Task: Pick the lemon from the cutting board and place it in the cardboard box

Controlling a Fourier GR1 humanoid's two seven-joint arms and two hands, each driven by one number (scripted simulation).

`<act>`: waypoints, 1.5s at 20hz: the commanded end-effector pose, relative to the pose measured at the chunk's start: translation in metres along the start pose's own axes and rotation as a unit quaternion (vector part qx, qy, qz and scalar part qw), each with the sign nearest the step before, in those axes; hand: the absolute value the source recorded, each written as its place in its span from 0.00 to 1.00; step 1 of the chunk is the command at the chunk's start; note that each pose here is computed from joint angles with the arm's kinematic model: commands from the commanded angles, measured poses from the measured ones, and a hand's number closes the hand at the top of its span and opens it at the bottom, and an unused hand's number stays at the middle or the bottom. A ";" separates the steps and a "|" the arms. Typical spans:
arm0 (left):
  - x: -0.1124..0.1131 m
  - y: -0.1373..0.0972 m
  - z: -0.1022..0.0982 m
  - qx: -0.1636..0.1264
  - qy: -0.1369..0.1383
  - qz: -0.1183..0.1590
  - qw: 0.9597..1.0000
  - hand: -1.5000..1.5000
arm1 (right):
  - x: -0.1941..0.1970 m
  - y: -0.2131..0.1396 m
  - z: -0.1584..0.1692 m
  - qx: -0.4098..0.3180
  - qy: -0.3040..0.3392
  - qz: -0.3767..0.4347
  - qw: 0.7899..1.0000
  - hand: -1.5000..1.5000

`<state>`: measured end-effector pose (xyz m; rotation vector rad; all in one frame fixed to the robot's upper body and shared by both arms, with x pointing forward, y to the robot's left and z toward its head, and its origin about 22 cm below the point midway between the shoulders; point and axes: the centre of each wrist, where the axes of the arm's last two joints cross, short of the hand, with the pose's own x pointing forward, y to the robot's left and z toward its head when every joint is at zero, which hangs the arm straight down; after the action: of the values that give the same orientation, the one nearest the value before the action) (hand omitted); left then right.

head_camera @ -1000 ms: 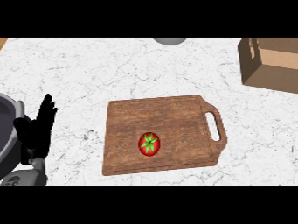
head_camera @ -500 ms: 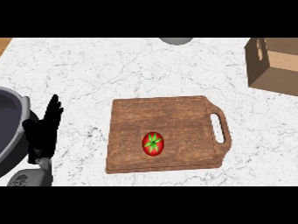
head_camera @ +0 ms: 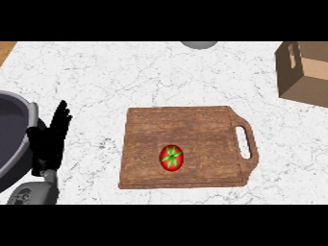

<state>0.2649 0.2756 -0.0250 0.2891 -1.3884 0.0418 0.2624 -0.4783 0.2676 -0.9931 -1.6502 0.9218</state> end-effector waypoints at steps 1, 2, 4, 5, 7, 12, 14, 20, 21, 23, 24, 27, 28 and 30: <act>0.001 0.001 -0.013 -0.002 0.004 -0.004 1.000 0.50 | -0.016 -0.011 -0.029 0.010 0.002 -0.035 0.999 1.00; -0.004 -0.021 0.000 -0.019 -0.006 0.005 1.000 0.50 | -0.020 0.027 -0.040 0.006 0.015 -0.025 1.000 1.00; 0.002 -0.016 -0.013 -0.002 -0.012 0.001 1.000 0.50 | -0.022 0.042 -0.054 0.005 0.003 -0.015 1.000 1.00; -0.011 -0.012 0.000 -0.006 -0.011 0.004 1.000 0.50 | -0.040 0.042 -0.047 0.014 0.010 -0.004 1.000 1.00; -0.008 -0.010 -0.008 0.003 -0.008 -0.003 1.000 0.50 | -0.042 0.060 -0.060 0.017 0.006 -0.016 1.000 1.00; 0.010 -0.009 -0.022 -0.014 -0.006 0.004 1.000 0.50 | -0.058 0.085 -0.065 0.013 0.022 0.048 0.999 1.00; 0.010 -0.013 -0.003 -0.008 -0.014 0.013 1.000 0.50 | -0.063 0.101 -0.070 0.023 0.064 -0.014 0.998 1.00; 0.012 -0.018 -0.013 -0.019 -0.020 0.007 1.000 0.50 | -0.078 0.104 -0.063 0.045 0.074 -0.105 0.991 0.00; 0.009 -0.019 -0.005 -0.017 -0.016 0.004 1.000 0.50 | -0.076 0.111 -0.066 0.041 0.066 -0.118 0.990 0.00; 0.010 -0.007 -0.006 -0.023 -0.011 0.000 1.000 0.50 | -0.081 0.114 -0.062 0.022 0.052 -0.164 0.985 0.00; 0.006 -0.023 -0.004 -0.026 -0.016 0.013 0.999 0.50 | -0.076 0.115 -0.069 0.016 0.040 -0.188 0.981 0.00; 0.008 -0.023 -0.003 -0.023 -0.011 0.004 1.000 0.50 | -0.083 0.110 -0.062 -0.004 0.001 -0.273 0.962 0.00; 0.009 -0.016 -0.007 -0.017 -0.010 0.005 1.000 0.50 | -0.087 0.106 -0.057 -0.012 0.002 -0.290 0.957 0.00; 0.005 -0.015 -0.007 -0.019 -0.015 0.004 1.000 0.50 | -0.091 0.099 -0.053 -0.025 -0.012 -0.344 0.938 0.00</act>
<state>0.2748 0.2577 -0.0222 0.2533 -1.4157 0.0209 0.3563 -0.5090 0.1586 -0.5270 -1.7597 0.5516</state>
